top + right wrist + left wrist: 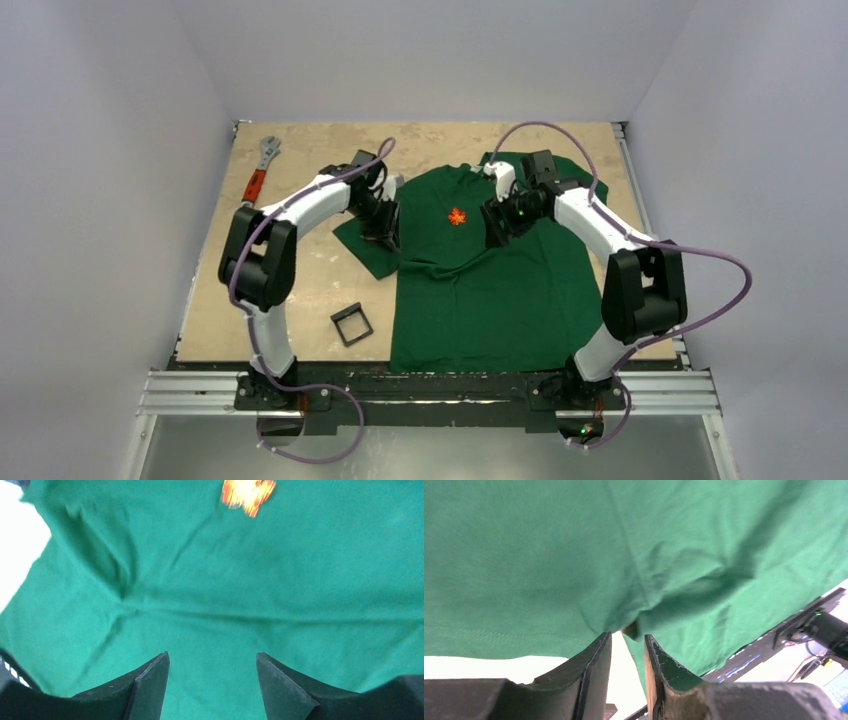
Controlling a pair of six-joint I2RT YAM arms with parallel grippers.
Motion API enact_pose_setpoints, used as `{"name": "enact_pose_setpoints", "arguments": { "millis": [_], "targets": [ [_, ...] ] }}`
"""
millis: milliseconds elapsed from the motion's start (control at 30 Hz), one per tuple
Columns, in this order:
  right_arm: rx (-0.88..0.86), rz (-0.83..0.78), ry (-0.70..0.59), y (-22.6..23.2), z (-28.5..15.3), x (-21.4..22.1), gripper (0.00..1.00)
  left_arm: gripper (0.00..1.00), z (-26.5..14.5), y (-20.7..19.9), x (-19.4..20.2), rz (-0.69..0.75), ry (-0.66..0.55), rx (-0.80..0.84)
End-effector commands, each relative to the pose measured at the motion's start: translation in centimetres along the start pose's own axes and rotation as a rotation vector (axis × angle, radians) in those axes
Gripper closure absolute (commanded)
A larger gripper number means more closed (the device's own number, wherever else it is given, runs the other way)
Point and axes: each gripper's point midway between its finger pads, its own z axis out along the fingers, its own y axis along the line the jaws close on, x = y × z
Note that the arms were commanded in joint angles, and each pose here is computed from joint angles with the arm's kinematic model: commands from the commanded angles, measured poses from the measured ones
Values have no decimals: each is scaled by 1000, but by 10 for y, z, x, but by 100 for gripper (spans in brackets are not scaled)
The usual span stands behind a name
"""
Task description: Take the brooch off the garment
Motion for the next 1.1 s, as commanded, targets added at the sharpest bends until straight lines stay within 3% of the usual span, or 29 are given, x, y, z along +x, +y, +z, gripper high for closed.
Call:
{"name": "enact_pose_setpoints", "arguments": {
  "millis": [0,267,500,1067],
  "targets": [
    [78,-25,-227,-11,-16,-88,34,69,-73,-49,-54,165,-308,137],
    [205,6,-221,-5,34,-138,41,62,-120,-28,-71,113,-420,86],
    [200,54,-178,-10,66,-137,38,59,-131,-18,-63,124,-444,69],
    [-93,179,-125,-20,94,-129,42,58,-126,-33,-70,137,-422,147]
  ]
}}
